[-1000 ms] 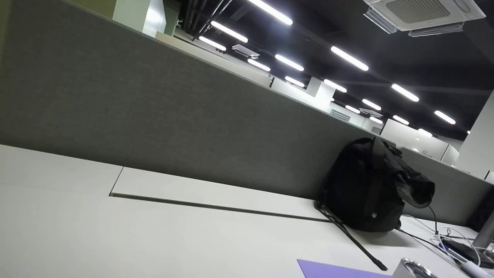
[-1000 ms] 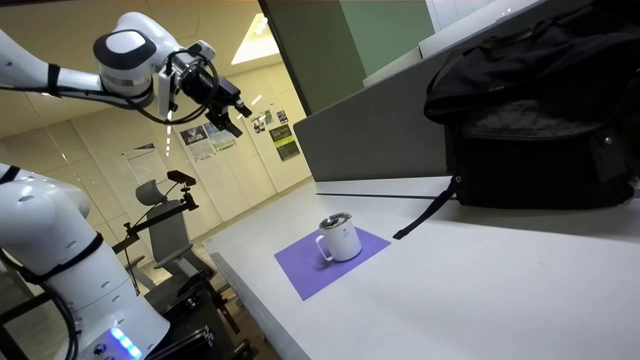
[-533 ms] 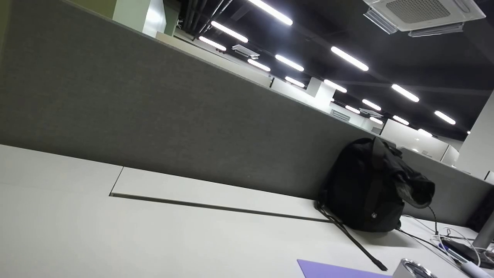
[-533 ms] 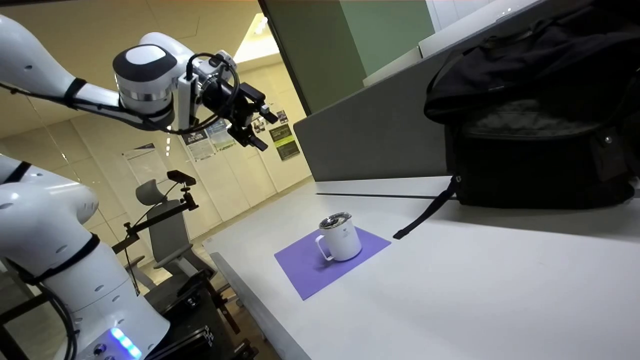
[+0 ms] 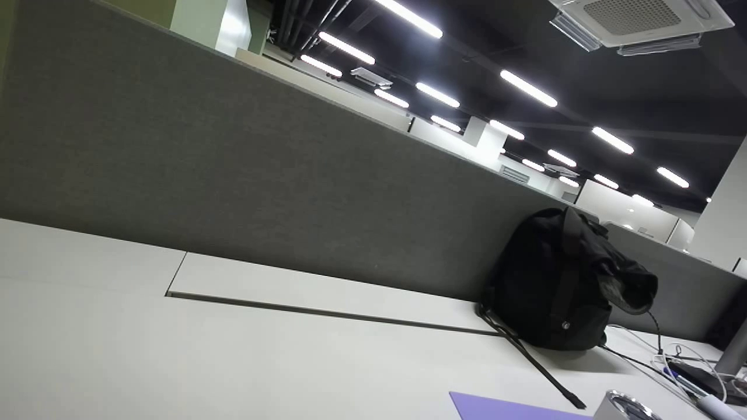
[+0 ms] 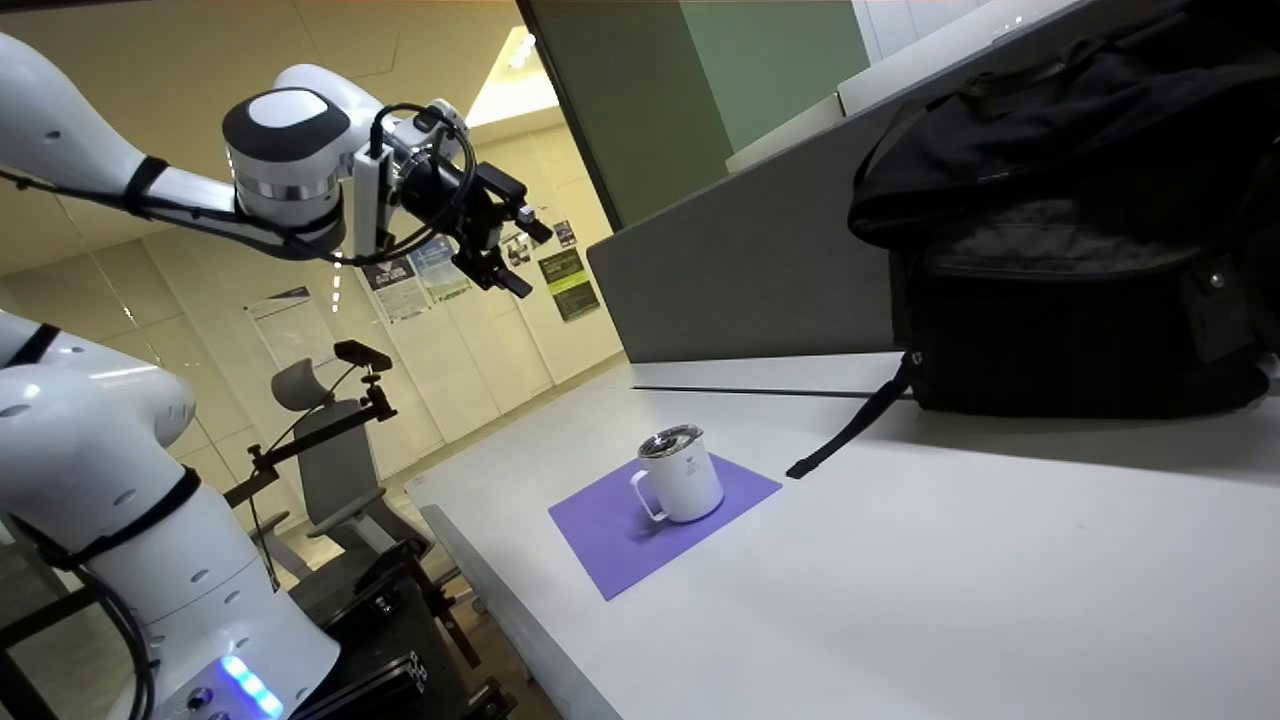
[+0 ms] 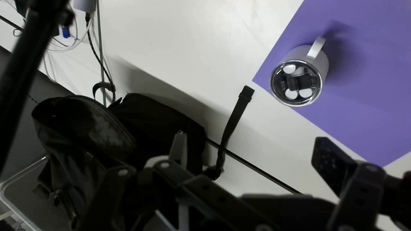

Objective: Close the opening on the thermal cup

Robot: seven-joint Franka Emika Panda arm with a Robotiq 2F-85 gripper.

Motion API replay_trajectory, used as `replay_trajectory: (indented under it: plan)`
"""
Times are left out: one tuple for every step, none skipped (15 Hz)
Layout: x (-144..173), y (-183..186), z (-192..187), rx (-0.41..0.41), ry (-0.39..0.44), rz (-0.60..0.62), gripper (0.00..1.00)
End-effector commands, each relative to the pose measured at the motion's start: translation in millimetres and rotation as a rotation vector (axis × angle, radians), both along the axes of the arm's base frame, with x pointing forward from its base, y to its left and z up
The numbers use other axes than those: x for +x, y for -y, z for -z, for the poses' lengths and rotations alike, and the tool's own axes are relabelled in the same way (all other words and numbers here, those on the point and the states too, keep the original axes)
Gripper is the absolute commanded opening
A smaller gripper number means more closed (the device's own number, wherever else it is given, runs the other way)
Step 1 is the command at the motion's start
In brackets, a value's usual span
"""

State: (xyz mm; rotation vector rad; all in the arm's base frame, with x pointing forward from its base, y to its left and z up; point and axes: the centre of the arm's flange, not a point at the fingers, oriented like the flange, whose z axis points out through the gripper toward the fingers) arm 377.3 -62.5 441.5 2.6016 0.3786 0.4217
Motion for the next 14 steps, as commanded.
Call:
replay_trajectory:
  plan:
    - [0.0,0.0,0.0,0.0,0.0,0.0,1.0]
    - [0.0,0.1,0.0,0.0,0.0,0.0,1.0]
    - [5.9,0.9,3.1,-0.001,0.002,-0.015,1.0]
    - [15.6,2.4,8.5,-0.008,0.014,-0.008,1.0]
    - [24.8,3.7,14.7,-0.016,0.022,-0.015,1.0]
    - [34.0,4.7,22.5,-0.028,0.041,-0.03,1.0]
    - [43.1,5.0,32.2,-0.038,0.051,-0.042,0.75]
    - [49.9,5.1,41.3,-0.044,0.054,-0.053,0.72]
    - [56.8,4.0,53.4,-0.051,0.053,-0.067,0.66]
    - [61.3,2.5,63.1,-0.053,0.045,-0.079,0.59]
    - [64.9,-0.2,72.7,-0.057,0.036,-0.089,0.51]
    - [67.1,-2.5,80.7,-0.061,0.027,-0.1,0.45]
    - [69.4,-4.8,88.4,-0.061,0.021,-0.107,0.37]
    - [71.4,-7.1,95.3,-0.059,0.017,-0.115,0.31]
